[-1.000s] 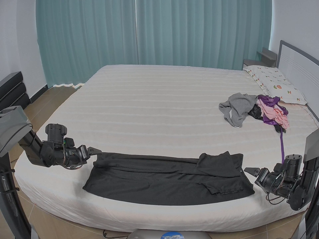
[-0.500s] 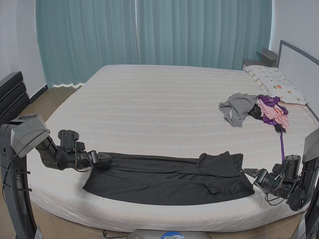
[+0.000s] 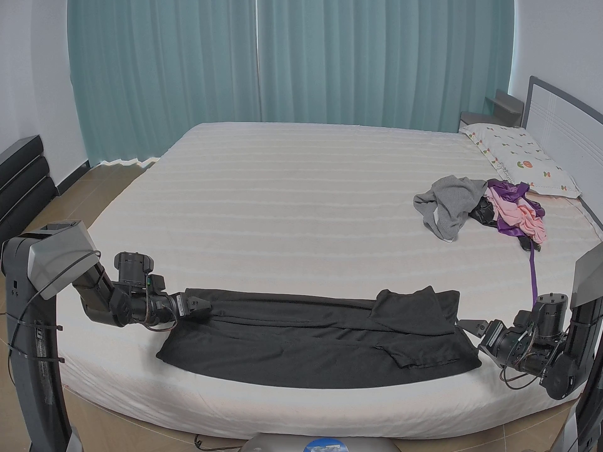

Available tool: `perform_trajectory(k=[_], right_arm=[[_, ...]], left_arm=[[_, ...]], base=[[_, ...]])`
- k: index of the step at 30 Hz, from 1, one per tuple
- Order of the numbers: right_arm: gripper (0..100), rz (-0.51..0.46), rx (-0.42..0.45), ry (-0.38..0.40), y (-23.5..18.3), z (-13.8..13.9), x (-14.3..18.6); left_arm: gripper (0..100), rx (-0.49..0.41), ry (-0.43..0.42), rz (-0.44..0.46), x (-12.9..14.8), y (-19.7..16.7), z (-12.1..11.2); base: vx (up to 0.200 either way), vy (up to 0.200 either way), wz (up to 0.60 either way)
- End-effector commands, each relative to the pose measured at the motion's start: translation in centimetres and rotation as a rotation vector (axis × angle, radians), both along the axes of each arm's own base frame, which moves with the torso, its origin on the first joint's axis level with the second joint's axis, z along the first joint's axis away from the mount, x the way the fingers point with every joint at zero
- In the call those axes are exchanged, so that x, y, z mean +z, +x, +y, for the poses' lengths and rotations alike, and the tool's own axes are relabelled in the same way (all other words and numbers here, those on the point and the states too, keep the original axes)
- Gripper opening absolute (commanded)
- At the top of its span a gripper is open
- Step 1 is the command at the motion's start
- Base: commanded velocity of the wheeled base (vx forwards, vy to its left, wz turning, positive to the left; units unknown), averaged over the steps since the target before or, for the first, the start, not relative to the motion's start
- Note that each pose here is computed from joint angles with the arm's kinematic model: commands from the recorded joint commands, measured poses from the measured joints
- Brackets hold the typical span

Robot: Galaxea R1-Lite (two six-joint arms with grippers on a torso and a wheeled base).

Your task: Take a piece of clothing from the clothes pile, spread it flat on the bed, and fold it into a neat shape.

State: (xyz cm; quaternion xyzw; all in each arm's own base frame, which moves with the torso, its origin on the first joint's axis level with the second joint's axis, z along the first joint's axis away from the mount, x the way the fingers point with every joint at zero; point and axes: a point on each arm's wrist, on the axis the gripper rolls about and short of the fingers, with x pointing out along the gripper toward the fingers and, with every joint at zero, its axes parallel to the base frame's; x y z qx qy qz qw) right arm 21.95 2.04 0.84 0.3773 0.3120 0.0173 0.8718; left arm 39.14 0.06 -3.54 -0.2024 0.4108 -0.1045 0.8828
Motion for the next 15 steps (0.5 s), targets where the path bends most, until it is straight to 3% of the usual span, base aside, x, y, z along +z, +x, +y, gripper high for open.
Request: perform_trajectory(k=[1,2,15], right_arm=[[100,0.008,0.0,-0.001,-0.35,-0.02,-0.06],[100,0.008,0.0,-0.001,-0.35,-0.02,-0.06],[100,0.003,-0.008,-0.001,-0.34,-0.22,0.04]], left_arm=[[100,-0.006,0.001,0.02,-0.28,-0.49,-0.06],[0,-0.006,0.001,0.02,-0.28,-0.49,-0.06],[0,-0.001,-0.011,0.022,0.11,-0.73,-0.13]], base=[[0.0,0.0,0.0],[0.0,0.0,0.0],[0.0,0.0,0.0]])
